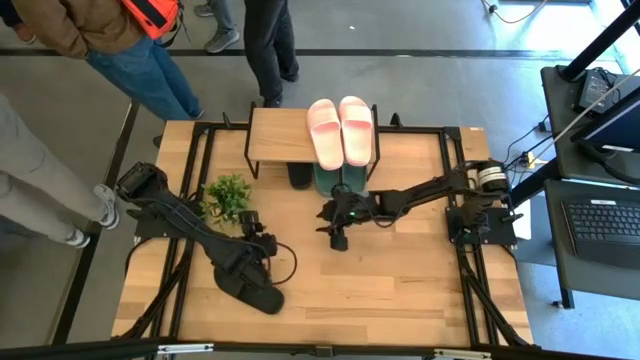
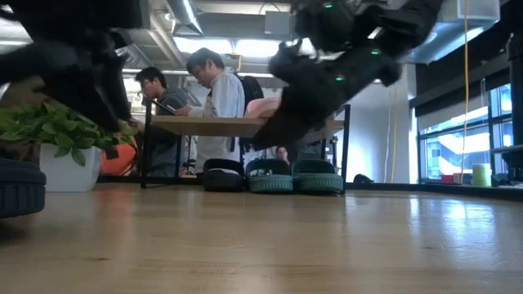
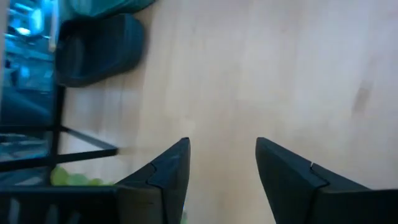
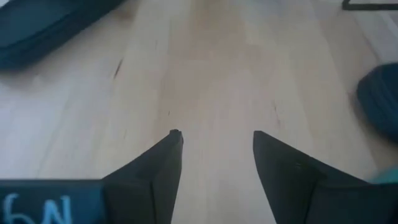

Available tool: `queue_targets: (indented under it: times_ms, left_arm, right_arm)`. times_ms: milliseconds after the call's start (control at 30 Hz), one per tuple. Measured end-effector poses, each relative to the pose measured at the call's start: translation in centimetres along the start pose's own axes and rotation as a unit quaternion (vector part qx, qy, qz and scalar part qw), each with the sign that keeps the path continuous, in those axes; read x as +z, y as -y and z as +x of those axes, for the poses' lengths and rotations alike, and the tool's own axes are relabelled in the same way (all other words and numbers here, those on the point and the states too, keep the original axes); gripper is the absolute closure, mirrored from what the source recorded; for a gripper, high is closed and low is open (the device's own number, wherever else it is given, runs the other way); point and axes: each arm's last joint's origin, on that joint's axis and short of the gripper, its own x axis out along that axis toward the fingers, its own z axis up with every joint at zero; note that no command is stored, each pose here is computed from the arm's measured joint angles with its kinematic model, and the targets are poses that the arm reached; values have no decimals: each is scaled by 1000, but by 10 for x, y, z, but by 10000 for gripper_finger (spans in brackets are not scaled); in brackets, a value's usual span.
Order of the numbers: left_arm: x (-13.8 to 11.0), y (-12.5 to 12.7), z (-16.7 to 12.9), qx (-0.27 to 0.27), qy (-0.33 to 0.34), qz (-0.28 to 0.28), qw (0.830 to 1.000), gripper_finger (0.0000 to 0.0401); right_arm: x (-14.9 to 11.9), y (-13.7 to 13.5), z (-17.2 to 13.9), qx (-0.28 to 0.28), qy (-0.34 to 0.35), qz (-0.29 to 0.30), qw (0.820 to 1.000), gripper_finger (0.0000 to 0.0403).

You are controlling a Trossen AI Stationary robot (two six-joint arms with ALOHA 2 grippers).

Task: Pick and place slides into the shelf
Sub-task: Put the black slide under the shelf

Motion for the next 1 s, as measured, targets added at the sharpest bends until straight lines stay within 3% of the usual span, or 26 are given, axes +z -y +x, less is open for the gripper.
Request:
queue_targets:
  times_ms: [300,567,700,1000]
  left_arm:
    - [9,10,-25,-73,2,-54,996,226]
    - [26,10,-49,-163,-48,-187,967,226]
    - [26,11,-59,-159,-74,-225,958,226]
    - [27,32,-58,-73,-240,-266,931,226]
  right_arm:
    - [-37,2,-58,1,72,22,997,206]
    - [-48,4,-79,-1,87,10,996,206]
    - [-48,4,-80,-2,88,-3,996,206]
    - [-48,4,-80,-3,90,-19,996,206]
